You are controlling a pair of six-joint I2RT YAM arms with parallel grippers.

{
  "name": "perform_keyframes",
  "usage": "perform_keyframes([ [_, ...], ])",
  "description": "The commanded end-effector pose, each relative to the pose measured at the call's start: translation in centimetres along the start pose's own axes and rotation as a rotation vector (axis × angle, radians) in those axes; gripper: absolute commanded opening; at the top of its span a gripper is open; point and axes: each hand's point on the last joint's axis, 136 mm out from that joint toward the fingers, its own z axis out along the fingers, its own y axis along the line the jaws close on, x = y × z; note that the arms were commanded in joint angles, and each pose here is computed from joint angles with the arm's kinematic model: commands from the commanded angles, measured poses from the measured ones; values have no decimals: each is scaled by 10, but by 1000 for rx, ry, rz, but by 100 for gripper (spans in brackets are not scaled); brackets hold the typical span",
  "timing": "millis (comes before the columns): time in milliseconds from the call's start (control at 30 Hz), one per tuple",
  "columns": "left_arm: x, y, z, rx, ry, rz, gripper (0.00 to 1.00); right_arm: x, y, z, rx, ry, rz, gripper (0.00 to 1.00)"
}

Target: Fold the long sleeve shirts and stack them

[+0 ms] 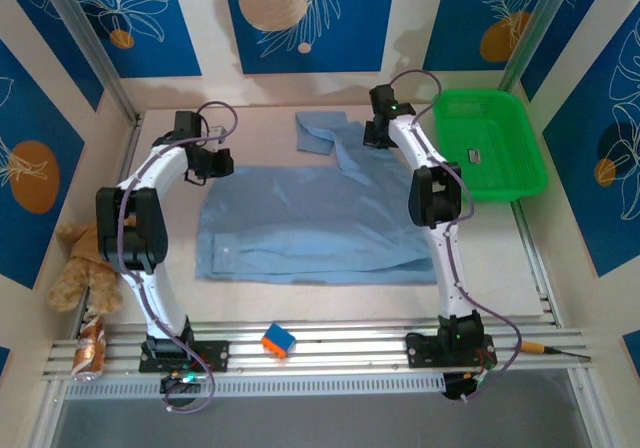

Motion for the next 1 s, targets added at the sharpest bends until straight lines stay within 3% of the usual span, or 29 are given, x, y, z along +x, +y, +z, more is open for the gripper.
perform_keyframes([
  [0, -6, 2, -12, 0, -37, -11, 25, -39, 11, -44, -53, -137, 5, 0],
  [100, 1, 9, -7, 4, -25, -50, 53, -44, 14, -48, -64, -161, -9, 0],
  [200, 7, 17, -2, -5, -14, -66, 62, -44, 15, -48, -71, -166, -14, 0],
  [467, 11, 24, 12, -5, 18, -39, 66, -39, 15, -42, -79, -143, -14, 0],
  [967, -2, 57, 40, -142, 66, 44, 65, -33, 11, -38, -77, -118, -17, 0],
])
